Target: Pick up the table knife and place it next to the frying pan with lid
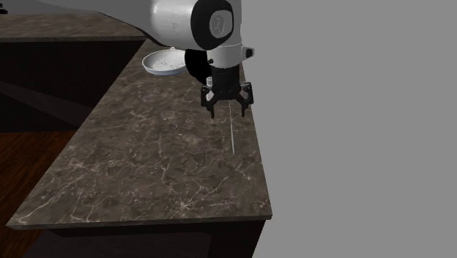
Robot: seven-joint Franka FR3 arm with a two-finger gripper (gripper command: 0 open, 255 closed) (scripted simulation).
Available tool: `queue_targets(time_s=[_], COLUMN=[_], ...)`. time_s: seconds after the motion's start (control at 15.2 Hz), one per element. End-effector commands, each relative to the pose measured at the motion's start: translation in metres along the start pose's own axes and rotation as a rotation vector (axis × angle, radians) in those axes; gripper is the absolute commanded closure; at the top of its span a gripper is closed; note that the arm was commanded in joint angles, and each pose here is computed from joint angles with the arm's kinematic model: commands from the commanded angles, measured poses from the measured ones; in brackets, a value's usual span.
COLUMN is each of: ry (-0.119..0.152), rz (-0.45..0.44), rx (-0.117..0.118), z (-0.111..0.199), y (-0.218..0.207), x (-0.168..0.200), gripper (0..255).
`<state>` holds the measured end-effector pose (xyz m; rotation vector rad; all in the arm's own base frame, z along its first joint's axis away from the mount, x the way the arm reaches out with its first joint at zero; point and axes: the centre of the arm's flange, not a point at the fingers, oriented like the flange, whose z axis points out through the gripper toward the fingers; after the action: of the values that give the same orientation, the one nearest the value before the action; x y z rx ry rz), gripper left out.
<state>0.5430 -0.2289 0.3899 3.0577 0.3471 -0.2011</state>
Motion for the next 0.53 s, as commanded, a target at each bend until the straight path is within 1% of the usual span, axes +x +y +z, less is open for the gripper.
queue_targets(time_s=[0.0,0.46], ry=[-0.002,-0.002], rz=[-0.014,-0.014], rx=[0.003,0.003], z=[0.009,0.049], y=[0.011,0.011], x=[0.009,0.009], gripper=[0,0])
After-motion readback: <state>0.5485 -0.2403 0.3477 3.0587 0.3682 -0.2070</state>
